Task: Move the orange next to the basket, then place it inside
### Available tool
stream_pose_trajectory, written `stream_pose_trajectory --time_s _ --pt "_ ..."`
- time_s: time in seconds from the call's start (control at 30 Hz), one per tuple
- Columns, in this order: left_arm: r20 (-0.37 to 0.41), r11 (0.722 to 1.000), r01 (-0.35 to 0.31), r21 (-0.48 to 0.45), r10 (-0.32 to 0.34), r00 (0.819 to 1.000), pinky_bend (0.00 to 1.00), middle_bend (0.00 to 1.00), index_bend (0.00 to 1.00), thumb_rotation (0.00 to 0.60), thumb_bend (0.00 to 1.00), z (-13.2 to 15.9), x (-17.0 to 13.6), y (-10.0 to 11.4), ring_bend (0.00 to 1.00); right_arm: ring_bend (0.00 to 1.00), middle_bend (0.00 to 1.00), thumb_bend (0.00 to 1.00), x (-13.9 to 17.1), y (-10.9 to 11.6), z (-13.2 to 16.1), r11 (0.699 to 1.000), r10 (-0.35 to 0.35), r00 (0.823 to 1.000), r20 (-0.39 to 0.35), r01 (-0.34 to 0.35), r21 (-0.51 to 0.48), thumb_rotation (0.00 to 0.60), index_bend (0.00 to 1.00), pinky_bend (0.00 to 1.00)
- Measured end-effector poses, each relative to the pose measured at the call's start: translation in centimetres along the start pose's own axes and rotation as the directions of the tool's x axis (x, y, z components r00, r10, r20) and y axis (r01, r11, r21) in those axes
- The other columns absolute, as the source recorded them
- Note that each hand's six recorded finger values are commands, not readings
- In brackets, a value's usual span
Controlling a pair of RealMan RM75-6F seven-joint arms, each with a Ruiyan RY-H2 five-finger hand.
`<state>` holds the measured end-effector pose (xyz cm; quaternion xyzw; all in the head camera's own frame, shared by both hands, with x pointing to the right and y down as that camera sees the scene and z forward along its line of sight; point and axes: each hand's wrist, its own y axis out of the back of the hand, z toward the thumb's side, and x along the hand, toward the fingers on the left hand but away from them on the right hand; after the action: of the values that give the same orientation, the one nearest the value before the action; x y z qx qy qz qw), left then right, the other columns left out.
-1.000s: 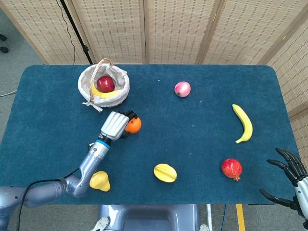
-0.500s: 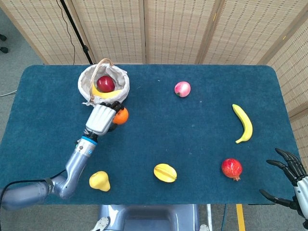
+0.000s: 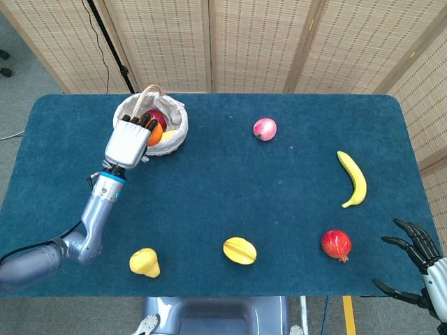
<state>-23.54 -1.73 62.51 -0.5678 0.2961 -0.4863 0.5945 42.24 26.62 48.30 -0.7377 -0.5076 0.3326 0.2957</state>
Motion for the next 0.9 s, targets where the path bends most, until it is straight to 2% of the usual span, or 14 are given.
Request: stream_pose_trajectory --time_s 0.2,0.4,0.5,0.6,0.63,0.67,0.73,0.83,0.9 --pt "-0.014 0.995 0.012 0.094 -0.01 1.0 0.52 0.58 0.66 0.6 0.23 0.0 2.7 -1.3 0.5 0.12 0.1 0.0 0.4 0.3 0.6 1.0 -0.002 1.0 -0.023 0.002 -0.011 0.6 0.26 0.09" --pt "-0.008 0.992 0.027 0.122 -0.027 1.0 0.52 0.58 0.66 0.6 0.23 1.6 4.0 -2.8 0.49 0.12 0.1 0.0 0.8 0.5 1.2 1.0 -0.007 0.999 -0.049 0.006 -0.025 0.6 0.26 0.09" --pt "0.001 0.993 0.038 0.115 -0.039 0.999 0.5 0.54 0.62 0.6 0.16 2.7 4.1 -3.4 0.43 0.13 0.1 0.0 0.9 0.6 1.4 0.999 -0.008 0.998 -0.057 0.006 -0.034 0.6 0.26 0.1" --pt "0.003 0.991 0.051 0.125 -0.052 0.999 0.38 0.36 0.48 0.6 0.05 2.8 4.0 -3.6 0.28 0.13 0.1 0.0 1.0 0.7 1.4 0.999 -0.01 0.998 -0.058 0.008 -0.034 0.6 0.27 0.1" --pt "0.001 0.99 0.058 0.129 -0.059 0.998 0.31 0.27 0.42 0.6 0.03 2.7 4.0 -3.7 0.2 0.13 0.1 0.0 1.0 0.8 1.4 0.999 -0.011 0.998 -0.058 0.009 -0.035 0.6 0.27 0.1" --pt "-0.001 0.989 0.066 0.134 -0.067 0.998 0.25 0.19 0.35 0.6 0.01 2.7 4.0 -3.8 0.13 0.13 0.1 0.0 1.1 0.8 1.4 0.999 -0.011 0.998 -0.058 0.009 -0.036 0.6 0.27 0.1" --pt "-0.009 0.984 0.087 0.152 -0.087 0.996 0.16 0.08 0.24 0.6 0.0 2.5 4.0 -4.0 0.04 0.13 0.1 0.0 1.1 0.8 1.3 0.999 -0.012 0.998 -0.056 0.01 -0.038 0.6 0.27 0.1" --pt "-0.026 0.976 0.12 0.181 -0.117 0.993 0.11 0.0 0.11 0.6 0.0 2.0 3.8 -4.2 0.0 0.14 0.1 0.0 1.1 1.0 1.3 0.999 -0.018 0.998 -0.055 0.016 -0.041 0.6 0.27 0.1" --pt "-0.038 0.974 0.145 0.174 -0.141 0.989 0.11 0.0 0.07 0.6 0.0 1.8 3.7 -4.2 0.0 0.14 0.11 0.0 1.1 1.0 1.2 0.999 -0.02 0.998 -0.055 0.017 -0.045 0.6 0.27 0.11"
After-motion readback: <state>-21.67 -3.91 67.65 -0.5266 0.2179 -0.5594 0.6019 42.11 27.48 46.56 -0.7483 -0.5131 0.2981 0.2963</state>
